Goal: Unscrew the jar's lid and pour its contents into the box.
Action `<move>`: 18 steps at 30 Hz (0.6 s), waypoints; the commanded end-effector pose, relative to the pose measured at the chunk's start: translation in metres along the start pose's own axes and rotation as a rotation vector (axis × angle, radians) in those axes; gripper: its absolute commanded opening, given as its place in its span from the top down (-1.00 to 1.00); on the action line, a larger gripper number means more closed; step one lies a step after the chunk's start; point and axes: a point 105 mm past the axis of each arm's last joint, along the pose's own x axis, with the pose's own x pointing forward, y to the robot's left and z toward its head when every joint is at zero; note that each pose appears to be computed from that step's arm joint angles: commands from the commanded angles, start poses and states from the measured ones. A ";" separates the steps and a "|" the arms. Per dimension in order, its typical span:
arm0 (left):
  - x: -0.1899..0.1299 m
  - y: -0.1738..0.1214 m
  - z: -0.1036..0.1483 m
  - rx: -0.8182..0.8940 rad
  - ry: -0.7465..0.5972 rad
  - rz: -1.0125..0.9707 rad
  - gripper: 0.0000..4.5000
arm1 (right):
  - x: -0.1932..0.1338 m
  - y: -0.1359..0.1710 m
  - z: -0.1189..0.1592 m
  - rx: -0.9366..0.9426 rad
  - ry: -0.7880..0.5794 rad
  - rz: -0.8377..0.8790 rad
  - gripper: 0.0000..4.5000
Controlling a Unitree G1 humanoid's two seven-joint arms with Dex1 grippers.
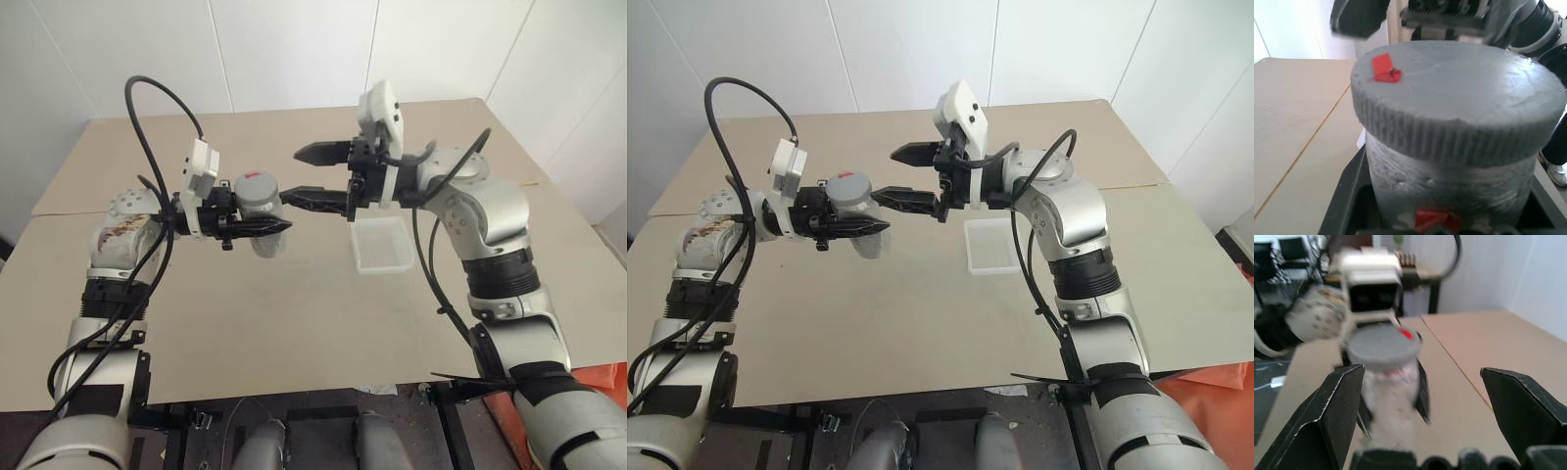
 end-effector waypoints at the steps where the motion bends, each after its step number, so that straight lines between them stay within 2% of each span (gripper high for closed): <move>1: 0.001 0.001 0.015 0.048 -0.029 -0.006 0.13 | 0.013 0.011 0.024 -0.051 -0.068 0.041 -0.98; 9: 0.005 0.001 0.016 0.052 -0.035 -0.013 0.13 | 0.045 0.012 0.019 -0.087 -0.040 0.031 -0.98; 18: 0.003 0.000 0.017 0.057 -0.037 -0.006 0.13 | 0.058 0.011 0.019 -0.104 -0.025 0.026 -0.98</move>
